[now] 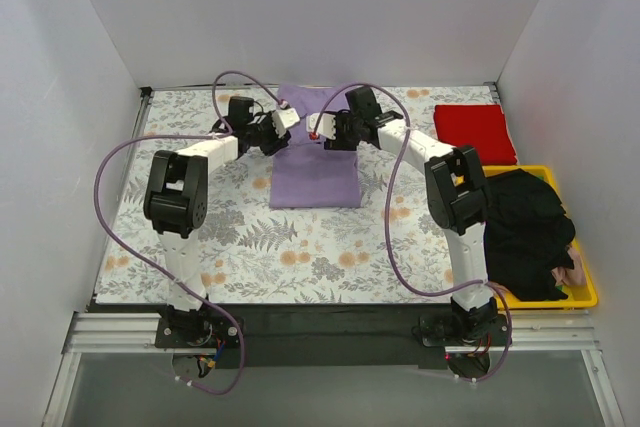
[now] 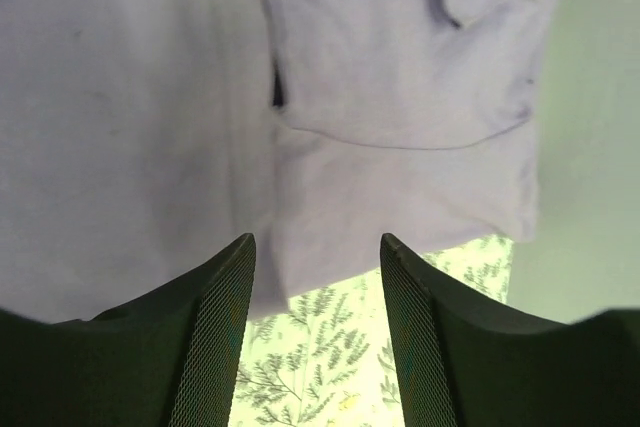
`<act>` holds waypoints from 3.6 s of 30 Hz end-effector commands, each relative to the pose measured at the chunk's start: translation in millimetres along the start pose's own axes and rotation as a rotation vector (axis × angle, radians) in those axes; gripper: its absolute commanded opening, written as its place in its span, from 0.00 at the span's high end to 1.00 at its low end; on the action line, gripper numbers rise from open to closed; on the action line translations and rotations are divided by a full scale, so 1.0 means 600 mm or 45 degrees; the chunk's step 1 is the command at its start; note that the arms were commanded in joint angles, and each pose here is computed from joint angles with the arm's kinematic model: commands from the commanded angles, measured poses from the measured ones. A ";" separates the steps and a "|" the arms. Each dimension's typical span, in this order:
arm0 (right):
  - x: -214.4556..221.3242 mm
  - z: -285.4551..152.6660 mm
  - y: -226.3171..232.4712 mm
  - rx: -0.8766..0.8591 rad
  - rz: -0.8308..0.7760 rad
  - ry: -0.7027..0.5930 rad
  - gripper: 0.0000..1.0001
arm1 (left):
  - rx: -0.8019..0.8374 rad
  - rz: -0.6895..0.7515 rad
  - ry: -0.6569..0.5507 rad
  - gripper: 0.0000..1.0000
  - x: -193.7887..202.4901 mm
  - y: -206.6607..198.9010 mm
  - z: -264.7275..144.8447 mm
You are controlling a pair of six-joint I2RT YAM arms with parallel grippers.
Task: Fold and stack the t-shirts
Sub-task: Fold the tshirt
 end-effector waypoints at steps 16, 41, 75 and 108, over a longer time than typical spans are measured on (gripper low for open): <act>-0.068 -0.180 0.148 -0.275 0.275 -0.122 0.60 | 0.236 -0.186 -0.086 0.48 -0.059 -0.154 -0.161; 0.017 -0.071 0.273 -0.372 0.200 0.221 0.61 | 0.443 -0.010 0.110 0.57 0.030 -0.195 -0.094; 0.013 -0.093 0.276 -0.392 0.226 0.225 0.99 | 0.518 0.066 0.101 0.72 0.030 -0.221 -0.116; -0.119 -0.360 0.341 -0.668 0.138 -0.019 0.99 | 0.663 -0.246 -0.086 1.00 -0.194 -0.326 -0.357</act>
Point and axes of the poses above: each gripper's point midway between its finger pads, its own z axis out along the fingers, its own y axis along the line the jaws close on, x = y × z, the point moved 10 cm from there along -z, back along the fingers, and after that the axes turned 6 degrees about z, right-handed, at the moved point
